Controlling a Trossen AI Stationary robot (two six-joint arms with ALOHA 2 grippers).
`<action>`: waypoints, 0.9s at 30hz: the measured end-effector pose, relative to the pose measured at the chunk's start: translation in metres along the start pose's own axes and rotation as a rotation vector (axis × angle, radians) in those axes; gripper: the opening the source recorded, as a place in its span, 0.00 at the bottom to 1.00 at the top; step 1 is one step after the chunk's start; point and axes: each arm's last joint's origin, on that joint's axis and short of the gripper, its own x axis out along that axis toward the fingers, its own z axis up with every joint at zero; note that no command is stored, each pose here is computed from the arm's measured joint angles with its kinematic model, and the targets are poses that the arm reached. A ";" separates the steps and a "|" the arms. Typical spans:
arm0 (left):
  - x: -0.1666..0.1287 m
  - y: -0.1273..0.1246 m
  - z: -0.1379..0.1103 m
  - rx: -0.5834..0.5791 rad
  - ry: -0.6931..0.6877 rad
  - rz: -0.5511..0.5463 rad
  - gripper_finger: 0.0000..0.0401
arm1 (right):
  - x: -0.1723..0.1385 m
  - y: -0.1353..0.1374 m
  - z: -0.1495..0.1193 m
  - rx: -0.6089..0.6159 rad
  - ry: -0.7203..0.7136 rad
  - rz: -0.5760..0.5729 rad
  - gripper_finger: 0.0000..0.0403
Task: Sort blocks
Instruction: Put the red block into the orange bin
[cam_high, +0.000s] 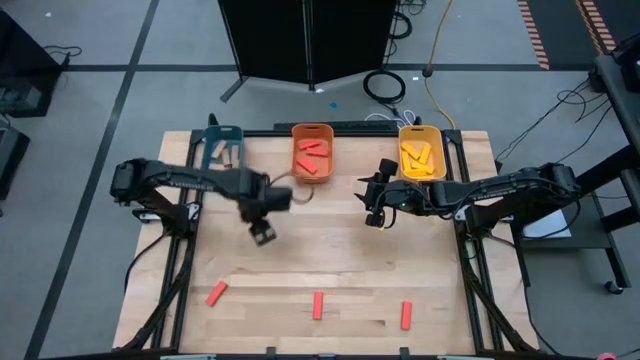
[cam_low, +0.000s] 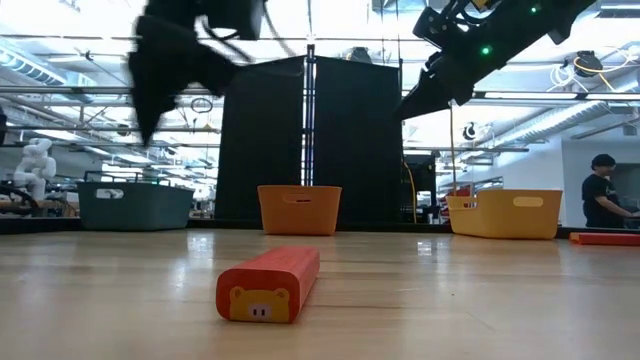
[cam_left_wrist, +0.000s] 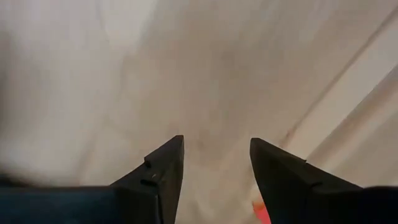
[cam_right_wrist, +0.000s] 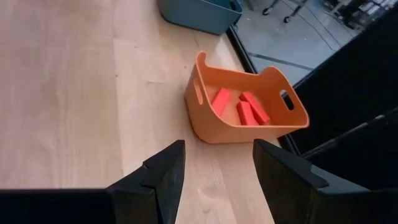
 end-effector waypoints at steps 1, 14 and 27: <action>0.006 -0.004 -0.007 -0.019 0.037 0.011 0.45 | 0.000 0.000 0.000 -0.003 -0.005 0.013 0.45; 0.069 -0.047 -0.085 -0.279 0.391 0.055 0.45 | 0.000 0.002 0.002 -0.038 -0.029 0.070 0.45; 0.103 -0.065 -0.111 -0.434 0.329 0.028 0.45 | 0.000 0.002 0.002 -0.025 -0.033 0.070 0.45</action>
